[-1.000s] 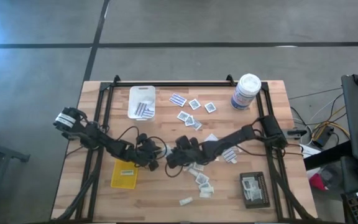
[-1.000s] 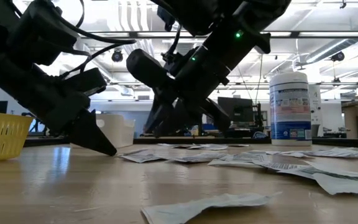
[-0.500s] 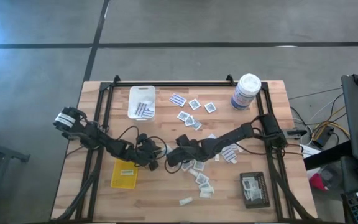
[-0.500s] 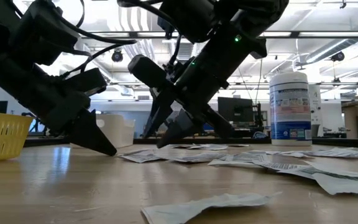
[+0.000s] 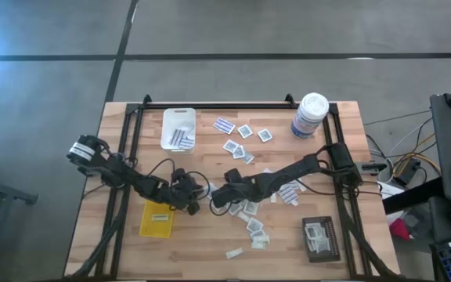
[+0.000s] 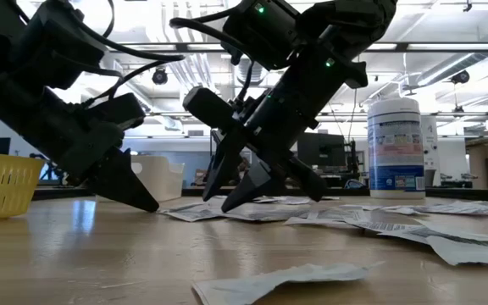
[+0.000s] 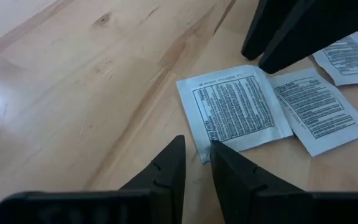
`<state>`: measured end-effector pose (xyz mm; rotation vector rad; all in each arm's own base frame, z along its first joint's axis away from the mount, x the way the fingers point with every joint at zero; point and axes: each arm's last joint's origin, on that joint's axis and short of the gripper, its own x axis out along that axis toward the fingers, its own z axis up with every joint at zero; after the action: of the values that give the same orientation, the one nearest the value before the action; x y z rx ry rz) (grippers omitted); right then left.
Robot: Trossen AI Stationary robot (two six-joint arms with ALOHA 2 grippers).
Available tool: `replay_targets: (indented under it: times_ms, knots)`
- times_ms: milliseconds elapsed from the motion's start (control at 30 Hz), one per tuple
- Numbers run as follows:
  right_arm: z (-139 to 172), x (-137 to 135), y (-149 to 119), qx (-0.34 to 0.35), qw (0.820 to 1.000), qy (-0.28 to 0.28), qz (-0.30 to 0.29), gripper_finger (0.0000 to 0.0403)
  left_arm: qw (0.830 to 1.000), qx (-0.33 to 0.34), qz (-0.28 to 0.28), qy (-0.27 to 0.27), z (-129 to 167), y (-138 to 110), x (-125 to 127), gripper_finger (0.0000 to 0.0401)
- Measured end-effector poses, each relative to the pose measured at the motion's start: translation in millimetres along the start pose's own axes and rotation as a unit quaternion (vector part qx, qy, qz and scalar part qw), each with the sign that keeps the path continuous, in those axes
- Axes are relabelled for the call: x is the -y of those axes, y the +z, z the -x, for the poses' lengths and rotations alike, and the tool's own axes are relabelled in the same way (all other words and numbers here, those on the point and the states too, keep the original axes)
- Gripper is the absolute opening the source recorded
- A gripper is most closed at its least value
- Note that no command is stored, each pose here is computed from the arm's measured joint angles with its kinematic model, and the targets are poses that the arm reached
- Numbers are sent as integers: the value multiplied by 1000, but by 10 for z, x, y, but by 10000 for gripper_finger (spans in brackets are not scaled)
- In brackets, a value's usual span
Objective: Pick & Place First Aid Supplies
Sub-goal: Put the towelette pack into the black bin
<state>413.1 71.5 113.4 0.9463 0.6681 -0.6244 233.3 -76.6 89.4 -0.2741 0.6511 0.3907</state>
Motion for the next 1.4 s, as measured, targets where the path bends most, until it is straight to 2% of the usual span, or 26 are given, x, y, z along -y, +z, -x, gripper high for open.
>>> replay_targets:
  times_ms: [167,400,767,1167,1400]
  knots:
    - [-18,-36,-15,-23,999,29,-4,126,1000,0,23,-8,16,-13,29,78]
    - [-183,-19,-68,-5,999,48,-13,128,1000,0,25,-14,24,-16,47,78]
    - [-206,-34,-52,15,999,39,-1,117,1000,0,15,-16,30,-21,55,78]
    - [-206,-64,-39,12,998,46,37,16,1000,11,-3,-11,31,-7,61,78]
    - [-125,-104,1,6,996,54,72,9,999,17,-24,-21,100,56,61,78]
